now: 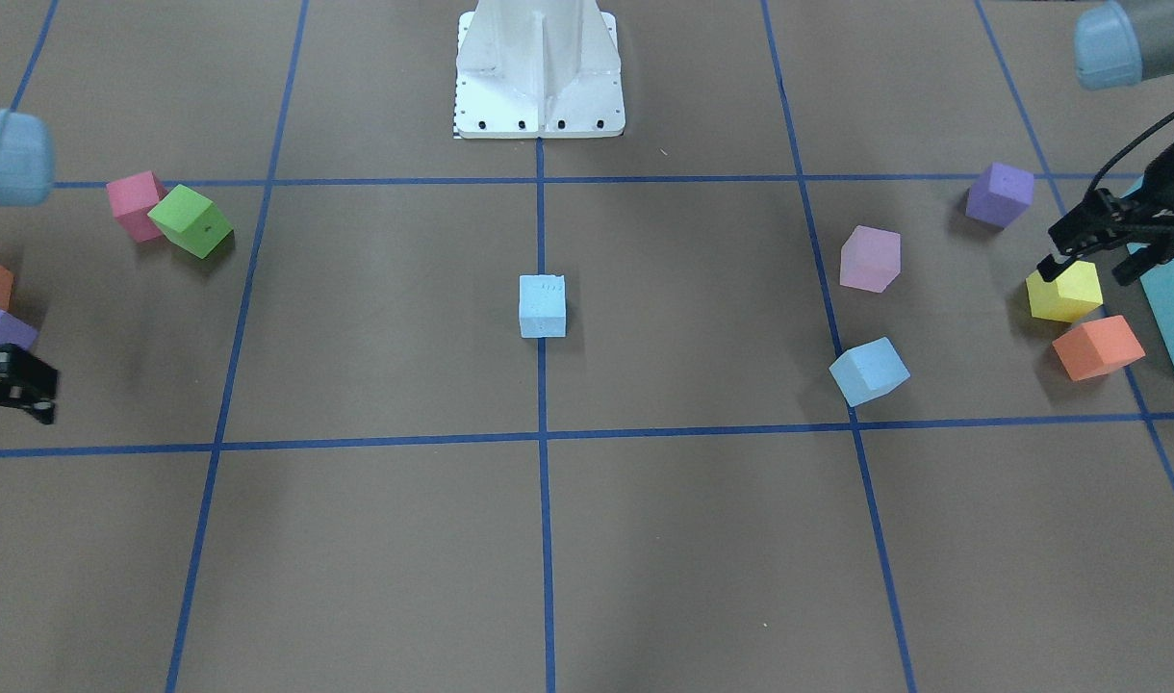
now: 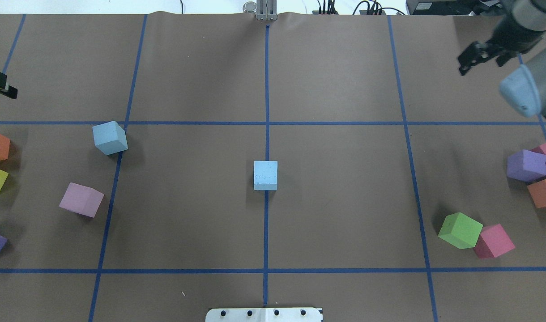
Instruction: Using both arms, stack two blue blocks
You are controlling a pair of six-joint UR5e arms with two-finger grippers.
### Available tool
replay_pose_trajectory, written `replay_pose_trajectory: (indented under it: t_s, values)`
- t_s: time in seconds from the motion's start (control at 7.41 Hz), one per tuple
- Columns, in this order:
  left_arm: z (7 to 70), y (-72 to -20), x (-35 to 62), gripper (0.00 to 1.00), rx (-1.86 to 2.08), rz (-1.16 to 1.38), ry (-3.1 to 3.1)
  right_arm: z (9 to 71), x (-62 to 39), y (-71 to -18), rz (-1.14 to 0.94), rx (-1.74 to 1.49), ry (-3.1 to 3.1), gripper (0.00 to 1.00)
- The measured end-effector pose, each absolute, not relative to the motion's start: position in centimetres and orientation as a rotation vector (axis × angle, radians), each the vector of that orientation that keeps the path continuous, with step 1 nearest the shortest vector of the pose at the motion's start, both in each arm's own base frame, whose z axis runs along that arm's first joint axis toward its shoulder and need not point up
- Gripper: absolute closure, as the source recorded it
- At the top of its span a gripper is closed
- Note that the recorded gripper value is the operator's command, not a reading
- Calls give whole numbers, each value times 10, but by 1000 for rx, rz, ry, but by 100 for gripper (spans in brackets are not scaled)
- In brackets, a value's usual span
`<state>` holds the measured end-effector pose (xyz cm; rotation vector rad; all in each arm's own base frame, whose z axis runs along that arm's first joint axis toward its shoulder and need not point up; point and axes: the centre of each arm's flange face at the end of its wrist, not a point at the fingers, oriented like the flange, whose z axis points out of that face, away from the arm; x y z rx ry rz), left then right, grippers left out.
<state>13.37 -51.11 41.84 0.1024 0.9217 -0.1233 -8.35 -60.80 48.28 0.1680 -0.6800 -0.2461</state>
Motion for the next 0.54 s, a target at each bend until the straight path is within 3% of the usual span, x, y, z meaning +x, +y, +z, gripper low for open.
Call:
replay_pose_trajectory:
  t_s: [0.27,0.54]
  values:
    - [403,-503,194,1,22,-236,902,559,-2,-566,-263,144,-668,0]
    - [395,-501,264,2,-8,-296,853,588,19,-544,-246,120,-667,0]
